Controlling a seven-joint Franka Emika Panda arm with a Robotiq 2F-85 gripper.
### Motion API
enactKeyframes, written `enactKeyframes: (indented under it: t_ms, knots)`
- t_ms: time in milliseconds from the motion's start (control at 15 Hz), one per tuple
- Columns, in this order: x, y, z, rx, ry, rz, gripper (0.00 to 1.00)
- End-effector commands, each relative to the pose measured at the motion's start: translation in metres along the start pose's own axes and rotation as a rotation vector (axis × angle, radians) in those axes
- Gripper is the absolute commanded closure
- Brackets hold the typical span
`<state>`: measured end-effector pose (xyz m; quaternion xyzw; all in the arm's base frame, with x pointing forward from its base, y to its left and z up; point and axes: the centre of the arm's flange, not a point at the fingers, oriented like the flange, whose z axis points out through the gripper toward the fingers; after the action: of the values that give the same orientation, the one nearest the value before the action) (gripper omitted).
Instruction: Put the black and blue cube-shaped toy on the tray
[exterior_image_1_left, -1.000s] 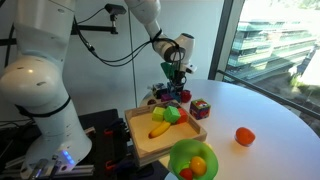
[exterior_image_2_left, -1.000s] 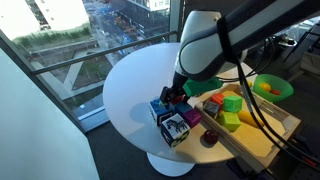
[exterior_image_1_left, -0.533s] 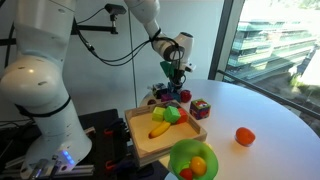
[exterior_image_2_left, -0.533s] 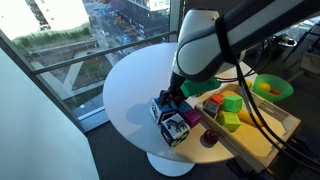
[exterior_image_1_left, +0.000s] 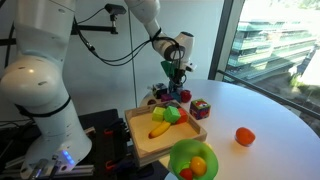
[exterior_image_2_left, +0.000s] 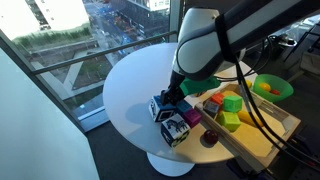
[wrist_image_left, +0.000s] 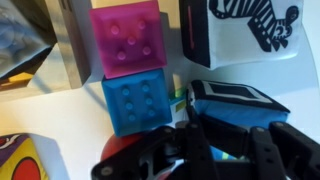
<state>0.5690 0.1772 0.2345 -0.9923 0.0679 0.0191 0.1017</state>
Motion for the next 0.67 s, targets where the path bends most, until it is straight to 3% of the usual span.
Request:
enactKeyframes:
  t_ms: [0,600]
  knots:
    - [0.004,-0.003,-0.014,-0.008,0.022,0.018,0.98]
    - [-0.003,-0.003,-0.046,-0.037,0.047,0.021,0.98]
